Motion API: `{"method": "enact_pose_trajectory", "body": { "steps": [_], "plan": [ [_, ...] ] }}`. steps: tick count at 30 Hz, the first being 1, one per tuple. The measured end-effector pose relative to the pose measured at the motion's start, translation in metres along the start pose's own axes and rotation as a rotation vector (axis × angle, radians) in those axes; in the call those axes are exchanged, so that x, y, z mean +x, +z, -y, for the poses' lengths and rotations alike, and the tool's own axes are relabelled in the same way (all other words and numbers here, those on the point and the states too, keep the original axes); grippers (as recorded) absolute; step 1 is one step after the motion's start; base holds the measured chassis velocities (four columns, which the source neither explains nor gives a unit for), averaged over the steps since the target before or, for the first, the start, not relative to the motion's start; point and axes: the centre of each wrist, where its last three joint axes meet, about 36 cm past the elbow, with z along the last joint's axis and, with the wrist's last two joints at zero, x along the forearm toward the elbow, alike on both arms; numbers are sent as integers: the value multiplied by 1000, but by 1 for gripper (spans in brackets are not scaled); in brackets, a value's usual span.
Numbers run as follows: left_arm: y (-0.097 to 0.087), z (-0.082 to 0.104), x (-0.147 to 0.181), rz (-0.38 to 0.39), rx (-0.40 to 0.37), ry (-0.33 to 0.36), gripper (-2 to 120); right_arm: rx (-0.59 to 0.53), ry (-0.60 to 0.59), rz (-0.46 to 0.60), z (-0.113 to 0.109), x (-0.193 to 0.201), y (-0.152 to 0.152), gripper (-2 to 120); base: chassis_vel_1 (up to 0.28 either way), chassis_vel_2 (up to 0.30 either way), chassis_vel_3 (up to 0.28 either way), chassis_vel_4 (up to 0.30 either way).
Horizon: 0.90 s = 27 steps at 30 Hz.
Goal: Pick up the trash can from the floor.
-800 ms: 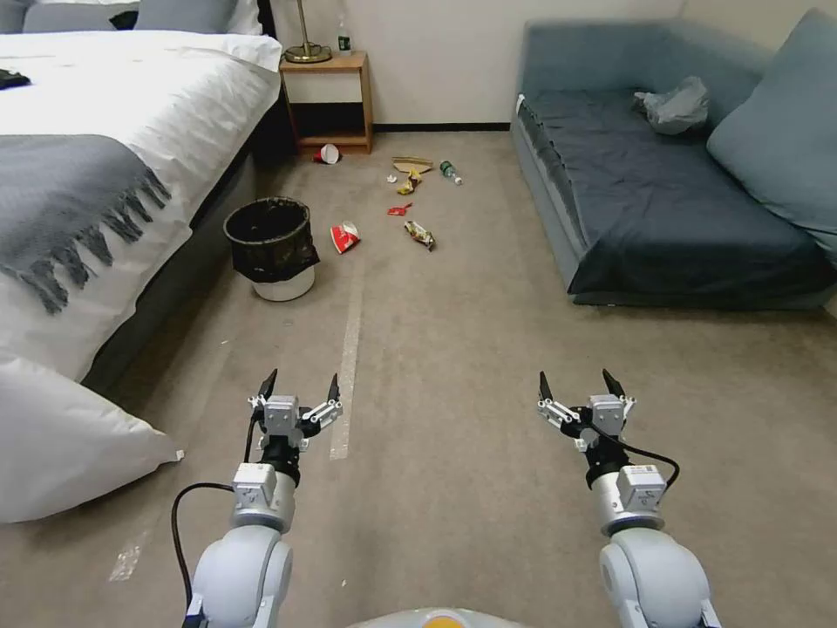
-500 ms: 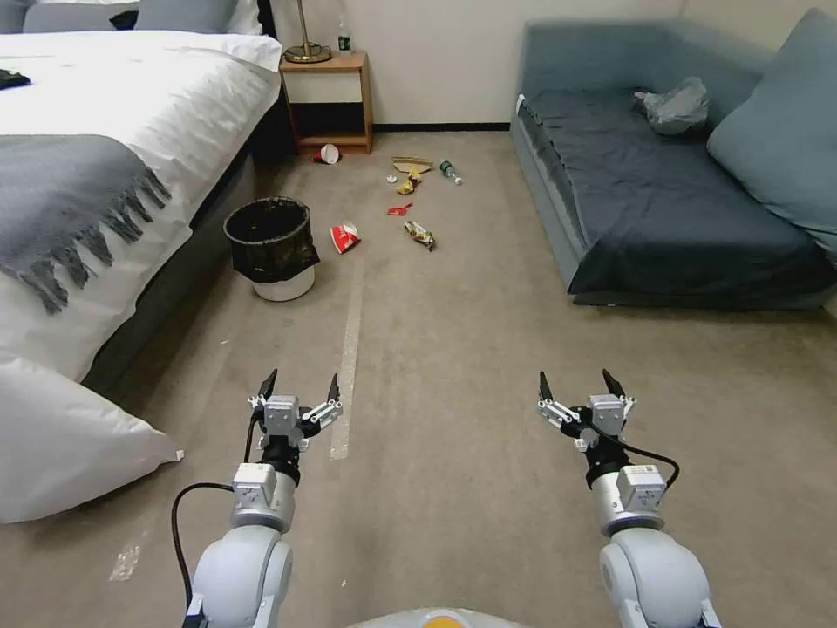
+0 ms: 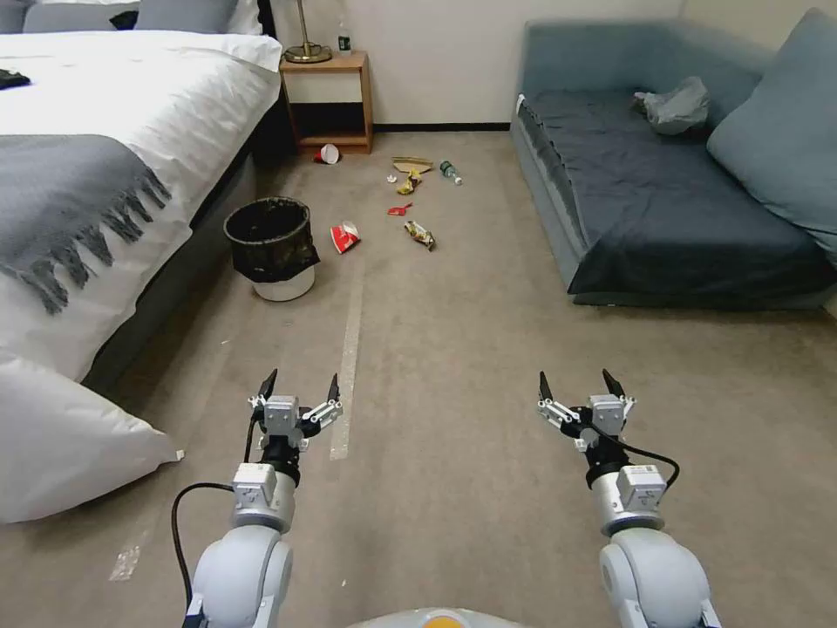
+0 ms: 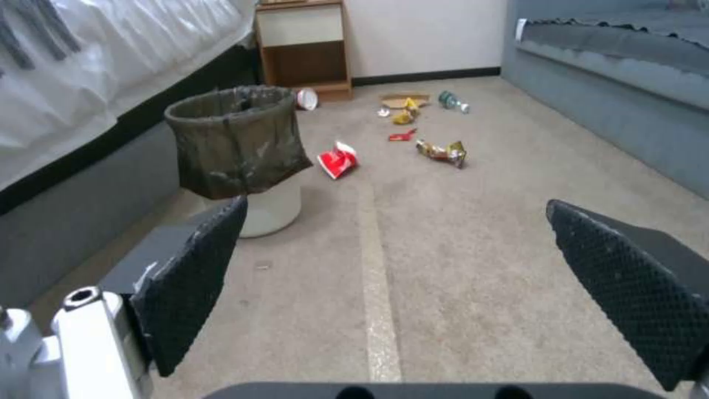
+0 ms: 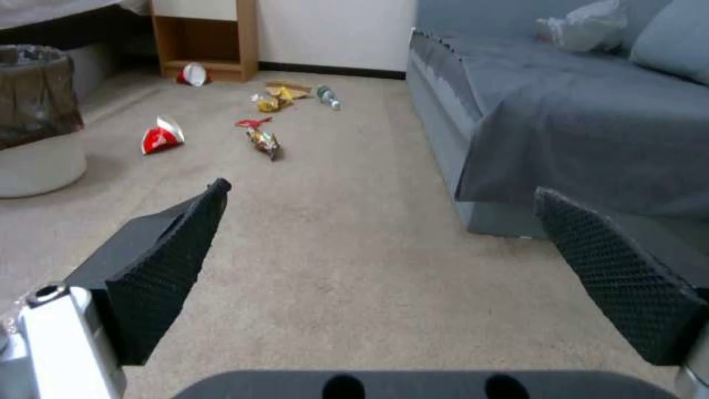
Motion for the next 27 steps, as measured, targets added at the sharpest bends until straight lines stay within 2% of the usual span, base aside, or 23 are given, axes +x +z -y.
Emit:
{"method": "enact_pose_trajectory", "body": {
  "steps": [9, 14, 16, 19, 22, 27],
  "plan": [
    [-1, 0, 0, -1, 3, -1, 100, 0, 1, -2, 0, 1, 0, 100, 0, 0, 0, 0],
    [-9, -8, -2, -16, 35, -6, 100, -2, 7, -17, 3, 8, -6, 100, 0, 0, 0, 0],
    [-21, -21, -5, -30, 75, -17, 100, -5, 11, -31, 6, 16, -12, 100, 0, 0, 0, 0],
    [-26, -27, -6, -39, 94, -19, 100, -9, 12, -36, 7, 20, -16, 100, 0, 0, 0, 0],
    [-51, -48, -10, -65, 173, -14, 100, -31, 30, -86, 20, 50, -46, 100, 0, 0, 0, 0],
    [-64, -63, -11, -60, 215, -13, 100, -43, 41, -131, 31, 76, -74, 100, 0, 0, 0, 0]
  ]
}}
